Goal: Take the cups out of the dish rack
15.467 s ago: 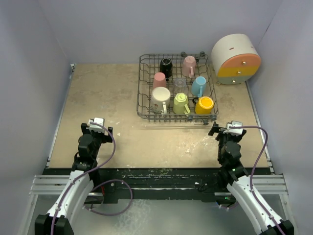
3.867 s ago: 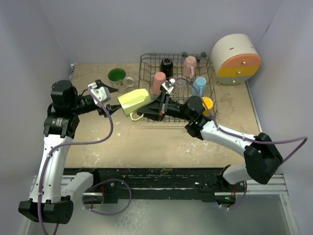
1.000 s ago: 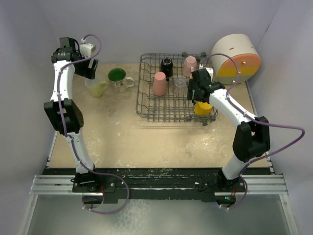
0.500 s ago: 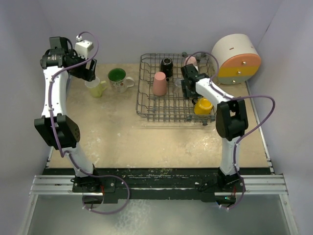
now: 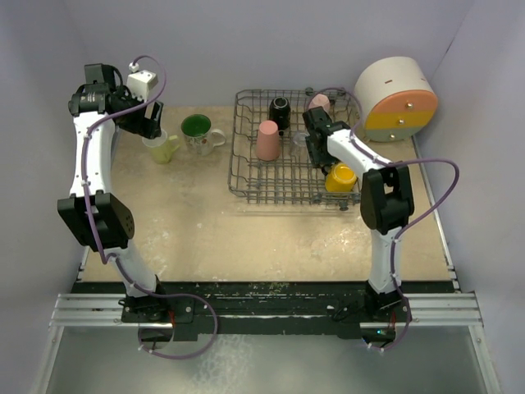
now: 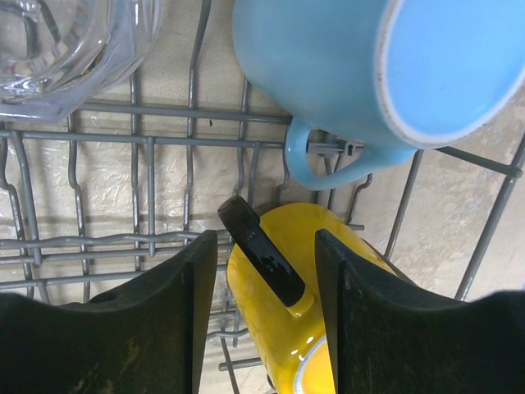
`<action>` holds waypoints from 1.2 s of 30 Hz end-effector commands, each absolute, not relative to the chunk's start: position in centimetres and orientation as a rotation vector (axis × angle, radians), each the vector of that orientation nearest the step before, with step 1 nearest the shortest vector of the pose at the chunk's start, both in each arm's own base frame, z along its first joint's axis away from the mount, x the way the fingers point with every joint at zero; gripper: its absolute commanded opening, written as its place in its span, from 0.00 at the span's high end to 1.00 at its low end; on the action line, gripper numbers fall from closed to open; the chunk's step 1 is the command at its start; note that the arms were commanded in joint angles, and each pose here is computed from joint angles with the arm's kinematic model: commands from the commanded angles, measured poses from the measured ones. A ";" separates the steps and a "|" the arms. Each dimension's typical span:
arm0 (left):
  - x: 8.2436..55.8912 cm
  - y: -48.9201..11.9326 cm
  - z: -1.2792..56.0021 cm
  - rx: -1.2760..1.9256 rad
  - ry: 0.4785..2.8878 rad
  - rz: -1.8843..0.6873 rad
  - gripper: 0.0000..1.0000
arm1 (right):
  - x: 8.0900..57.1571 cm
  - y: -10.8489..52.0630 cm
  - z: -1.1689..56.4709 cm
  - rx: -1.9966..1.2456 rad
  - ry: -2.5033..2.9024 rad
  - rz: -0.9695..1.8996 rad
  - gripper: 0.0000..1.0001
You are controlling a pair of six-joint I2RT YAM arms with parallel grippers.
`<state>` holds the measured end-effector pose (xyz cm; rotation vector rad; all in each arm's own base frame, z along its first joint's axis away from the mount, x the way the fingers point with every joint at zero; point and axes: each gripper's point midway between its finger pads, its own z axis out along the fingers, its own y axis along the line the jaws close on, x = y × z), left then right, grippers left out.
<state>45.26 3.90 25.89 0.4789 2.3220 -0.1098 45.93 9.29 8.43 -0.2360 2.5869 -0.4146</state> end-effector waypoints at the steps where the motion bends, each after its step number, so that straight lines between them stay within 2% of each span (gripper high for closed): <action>1: 45.0 3.4 29.5 0.497 2.231 -0.093 0.12 | 45.2 9.3 8.9 -0.300 2.630 -0.425 0.47; 6: 44.7 3.5 29.9 0.500 2.227 -0.081 0.12 | 45.5 9.5 9.5 -0.359 2.623 -0.419 0.49; 10: 44.6 3.7 29.9 0.498 2.227 -0.070 0.12 | 45.1 9.2 9.1 -0.471 2.626 -0.494 0.62; 16: 44.3 3.8 30.5 0.505 2.217 -0.051 0.12 | 44.9 8.8 8.1 -0.514 2.634 -0.541 0.66; 23: 43.9 4.0 31.4 0.514 2.195 -0.027 0.12 | 45.3 9.5 7.0 -0.555 2.626 -0.541 0.65; 27: 43.8 4.0 31.6 0.517 2.192 -0.023 0.12 | 45.0 9.5 5.9 -0.562 2.642 -0.545 0.60; 31: 43.9 4.0 31.6 0.513 2.191 -0.025 0.12 | 44.5 9.5 5.4 -0.560 2.657 -0.535 0.59; 36: 43.9 4.0 31.5 0.505 2.193 -0.034 0.12 | 44.7 10.2 5.2 -0.568 2.655 -0.472 0.66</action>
